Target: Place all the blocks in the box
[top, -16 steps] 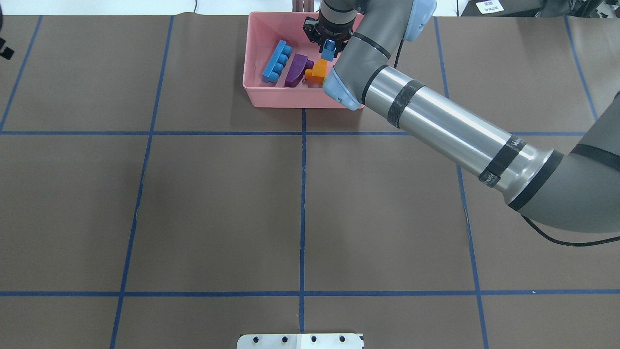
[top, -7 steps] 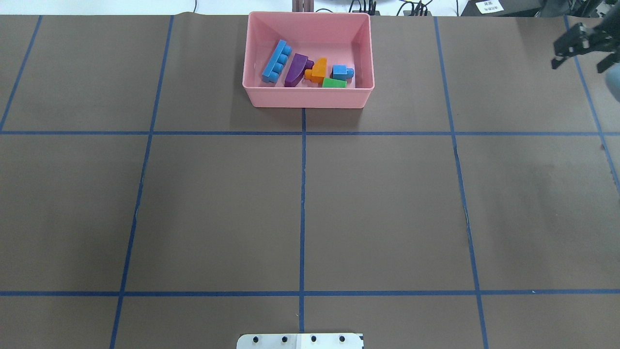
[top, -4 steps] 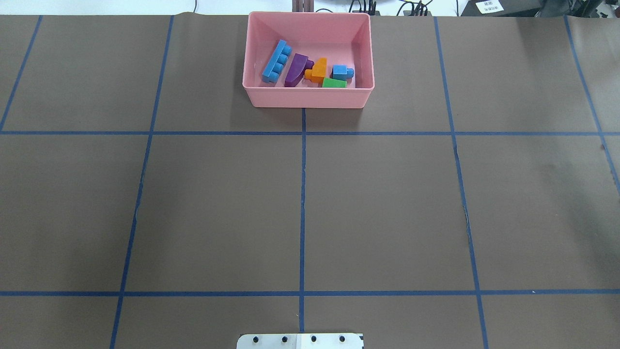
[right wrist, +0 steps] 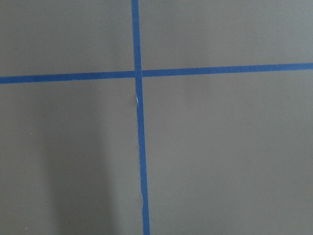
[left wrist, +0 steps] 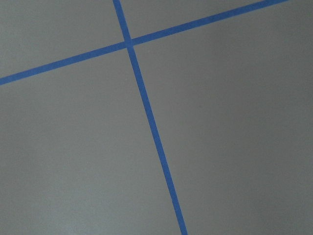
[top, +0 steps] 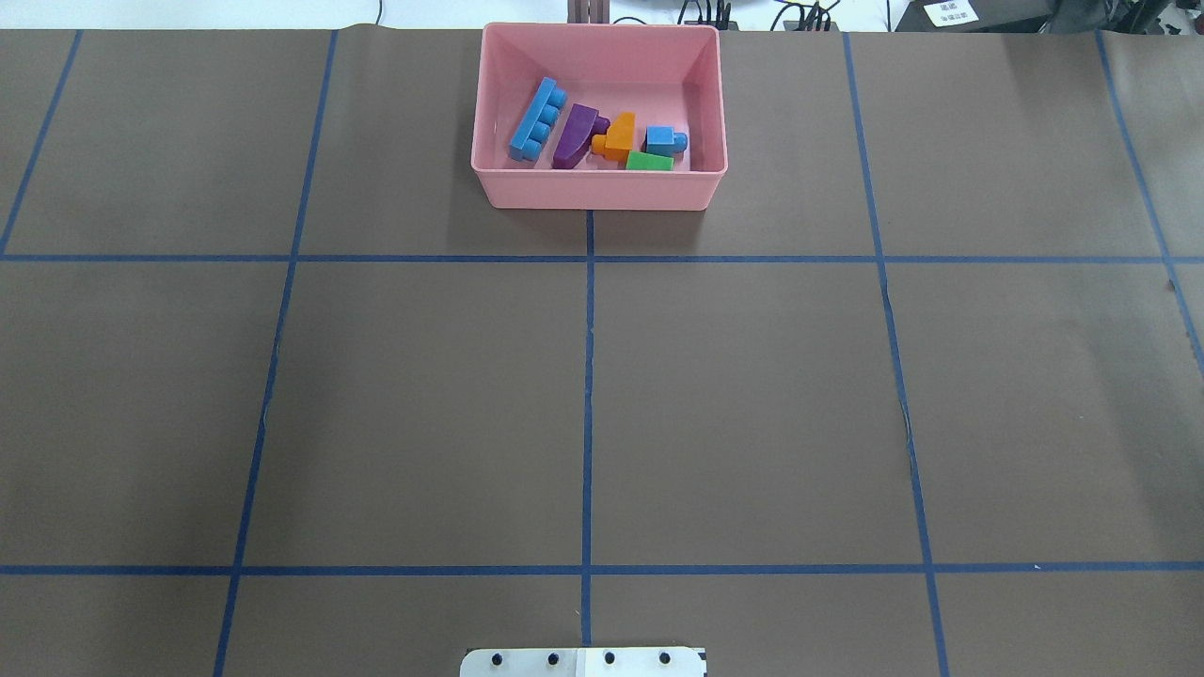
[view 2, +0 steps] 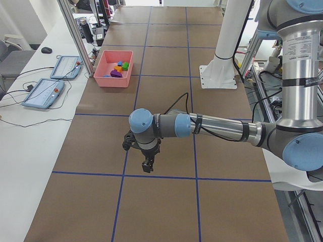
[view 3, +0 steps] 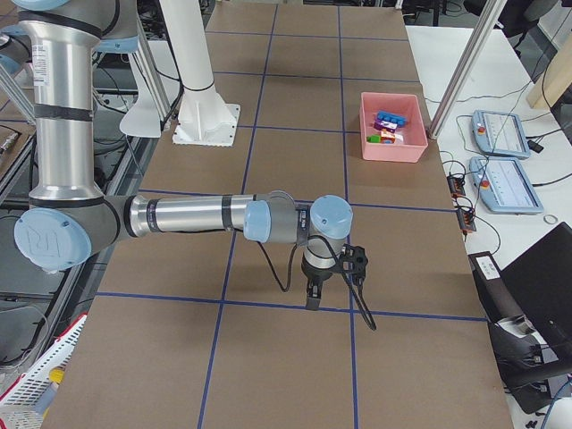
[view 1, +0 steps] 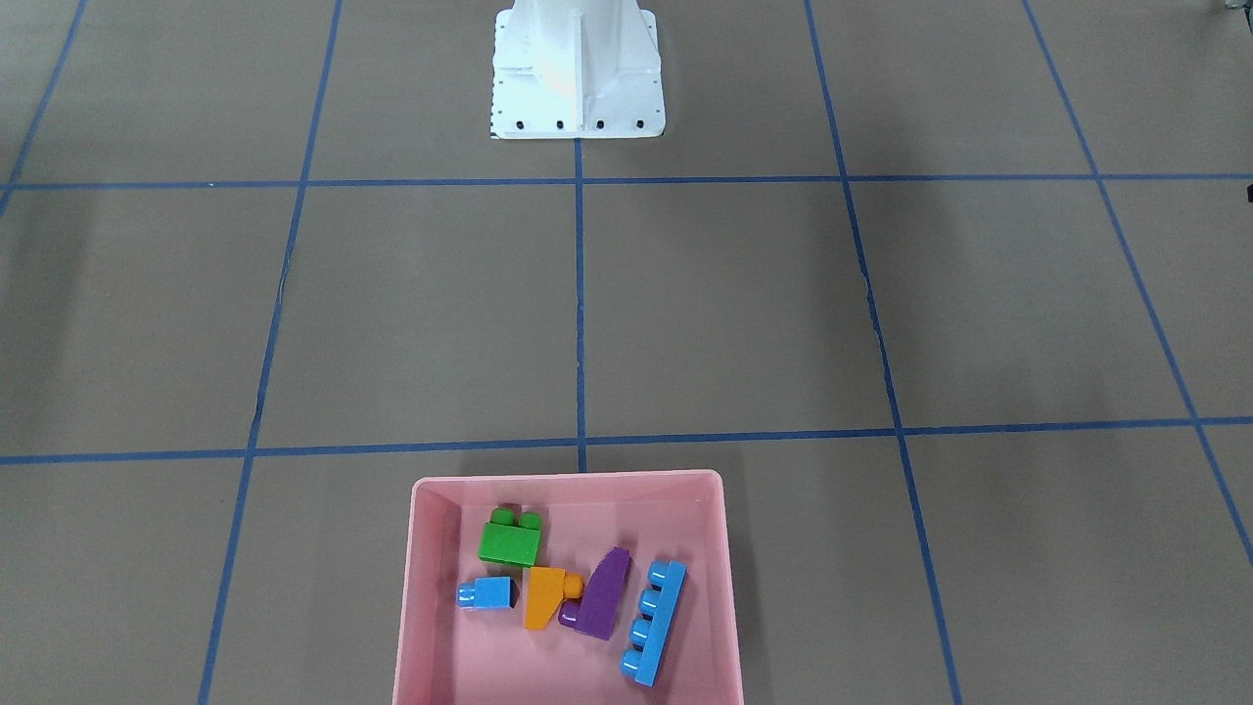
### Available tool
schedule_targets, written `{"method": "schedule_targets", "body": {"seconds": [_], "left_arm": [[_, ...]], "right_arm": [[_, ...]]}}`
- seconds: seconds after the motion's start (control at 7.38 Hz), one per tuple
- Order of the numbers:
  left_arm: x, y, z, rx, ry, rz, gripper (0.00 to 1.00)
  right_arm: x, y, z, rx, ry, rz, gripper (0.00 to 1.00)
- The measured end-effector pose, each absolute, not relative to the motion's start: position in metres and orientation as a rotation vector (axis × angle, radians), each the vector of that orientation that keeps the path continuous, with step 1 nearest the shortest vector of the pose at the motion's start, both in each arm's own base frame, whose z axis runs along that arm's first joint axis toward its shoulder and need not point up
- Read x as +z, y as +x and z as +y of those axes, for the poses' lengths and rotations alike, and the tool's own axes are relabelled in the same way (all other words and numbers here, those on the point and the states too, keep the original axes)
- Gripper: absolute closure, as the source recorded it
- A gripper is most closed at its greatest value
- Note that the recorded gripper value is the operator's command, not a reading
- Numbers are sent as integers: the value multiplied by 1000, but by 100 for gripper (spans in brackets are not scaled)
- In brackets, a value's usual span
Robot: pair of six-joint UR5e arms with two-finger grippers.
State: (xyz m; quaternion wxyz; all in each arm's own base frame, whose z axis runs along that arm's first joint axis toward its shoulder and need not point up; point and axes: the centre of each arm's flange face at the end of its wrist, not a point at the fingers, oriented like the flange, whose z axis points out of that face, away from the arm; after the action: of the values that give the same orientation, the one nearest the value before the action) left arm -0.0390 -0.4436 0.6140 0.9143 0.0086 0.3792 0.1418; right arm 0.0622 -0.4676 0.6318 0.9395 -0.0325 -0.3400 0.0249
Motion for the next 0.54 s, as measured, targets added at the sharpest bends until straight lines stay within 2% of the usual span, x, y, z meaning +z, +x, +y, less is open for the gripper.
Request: {"method": "schedule_targets", "body": {"seconds": [0.54], "left_arm": [[613,-45,-442,288,25,757,0]], "right_arm": [[630,51,-470,24,-66,-700,0]]}}
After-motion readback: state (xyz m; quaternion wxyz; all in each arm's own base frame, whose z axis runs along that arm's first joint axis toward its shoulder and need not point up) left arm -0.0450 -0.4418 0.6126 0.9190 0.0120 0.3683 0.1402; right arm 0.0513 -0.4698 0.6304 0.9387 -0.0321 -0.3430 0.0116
